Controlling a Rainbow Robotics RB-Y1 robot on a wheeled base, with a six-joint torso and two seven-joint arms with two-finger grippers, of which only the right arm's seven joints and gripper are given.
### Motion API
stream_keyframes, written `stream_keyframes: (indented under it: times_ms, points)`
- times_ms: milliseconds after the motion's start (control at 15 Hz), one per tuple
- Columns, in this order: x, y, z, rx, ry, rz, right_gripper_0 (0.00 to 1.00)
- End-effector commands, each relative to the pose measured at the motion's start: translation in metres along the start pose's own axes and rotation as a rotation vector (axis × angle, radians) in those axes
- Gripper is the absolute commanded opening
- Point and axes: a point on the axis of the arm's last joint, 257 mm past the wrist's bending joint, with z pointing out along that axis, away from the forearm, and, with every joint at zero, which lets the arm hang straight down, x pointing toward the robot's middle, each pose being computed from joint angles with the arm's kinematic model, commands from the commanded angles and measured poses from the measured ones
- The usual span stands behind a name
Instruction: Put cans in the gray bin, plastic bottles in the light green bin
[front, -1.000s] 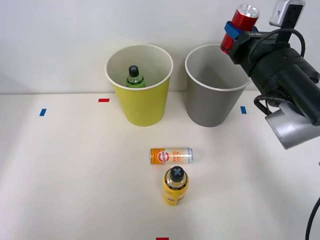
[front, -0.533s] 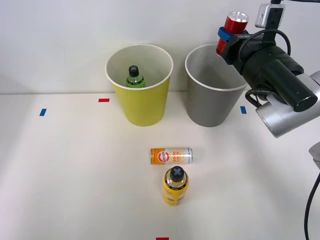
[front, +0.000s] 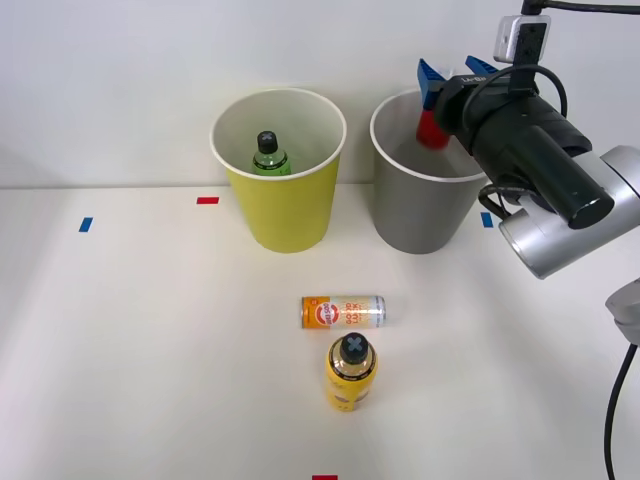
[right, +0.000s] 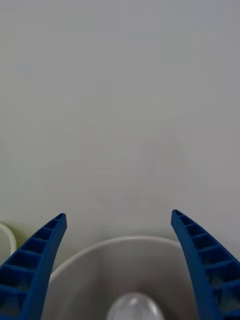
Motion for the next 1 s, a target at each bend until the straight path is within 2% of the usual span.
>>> stream_keyframes:
  times_ms: [67, 467, 733, 867, 1000]
  points:
    - [-0.001, 0.004, 0.001, 0.002, -0.008, -0.003, 1.00]
    - [0.004, 0.008, -0.003, -0.010, -0.024, -0.028, 1.00]
    - [0.018, 0.017, -0.031, -0.113, -0.119, -0.056, 1.00]
    - [0.021, 0.019, -0.052, -0.175, -0.178, -0.047, 1.00]
    - [0.023, 0.019, -0.071, -0.202, -0.214, -0.023, 1.00]
